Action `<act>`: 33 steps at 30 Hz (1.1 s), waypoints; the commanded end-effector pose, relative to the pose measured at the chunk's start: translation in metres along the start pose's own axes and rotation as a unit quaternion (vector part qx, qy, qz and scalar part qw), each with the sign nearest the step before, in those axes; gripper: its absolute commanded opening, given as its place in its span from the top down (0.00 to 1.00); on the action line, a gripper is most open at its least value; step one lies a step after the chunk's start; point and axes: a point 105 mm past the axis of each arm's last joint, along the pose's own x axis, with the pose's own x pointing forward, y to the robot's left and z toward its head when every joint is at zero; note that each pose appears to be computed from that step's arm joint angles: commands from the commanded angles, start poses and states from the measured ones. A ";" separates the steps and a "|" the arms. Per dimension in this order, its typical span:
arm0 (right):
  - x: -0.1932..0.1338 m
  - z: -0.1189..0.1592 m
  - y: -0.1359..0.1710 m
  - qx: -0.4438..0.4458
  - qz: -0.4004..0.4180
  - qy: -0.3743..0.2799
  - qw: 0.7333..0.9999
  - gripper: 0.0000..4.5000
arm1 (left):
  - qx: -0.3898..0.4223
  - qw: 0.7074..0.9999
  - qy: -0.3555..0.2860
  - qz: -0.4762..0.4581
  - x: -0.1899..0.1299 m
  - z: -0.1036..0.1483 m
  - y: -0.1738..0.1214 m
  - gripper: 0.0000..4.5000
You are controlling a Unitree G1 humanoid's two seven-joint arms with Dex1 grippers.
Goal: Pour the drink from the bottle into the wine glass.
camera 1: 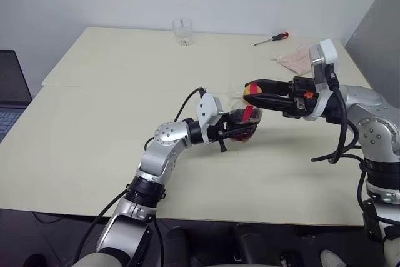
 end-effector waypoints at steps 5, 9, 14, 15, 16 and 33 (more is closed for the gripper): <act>0.001 0.016 0.014 -0.043 0.022 0.003 0.999 0.42 | -0.001 1.000 0.011 0.007 -0.002 -0.005 0.002 0.76; 0.002 0.018 0.014 -0.049 0.023 0.002 0.999 0.09 | -0.001 1.000 0.011 0.007 -0.002 -0.005 0.002 0.76; 0.001 0.022 0.014 -0.057 0.018 -0.001 0.998 0.00 | -0.001 1.000 0.011 0.008 -0.001 -0.005 0.002 0.76; 0.000 0.022 0.012 -0.061 0.009 0.001 0.998 0.00 | -0.001 1.000 0.011 0.008 -0.001 -0.005 0.002 0.76; -0.001 0.023 0.010 -0.067 -0.005 0.004 0.998 0.00 | 0.000 1.000 0.011 0.009 -0.002 -0.005 0.002 0.76; 0.033 0.016 0.000 -0.032 -0.239 -0.030 0.970 0.00 | 0.004 1.000 -0.010 0.021 0.000 0.000 0.004 0.76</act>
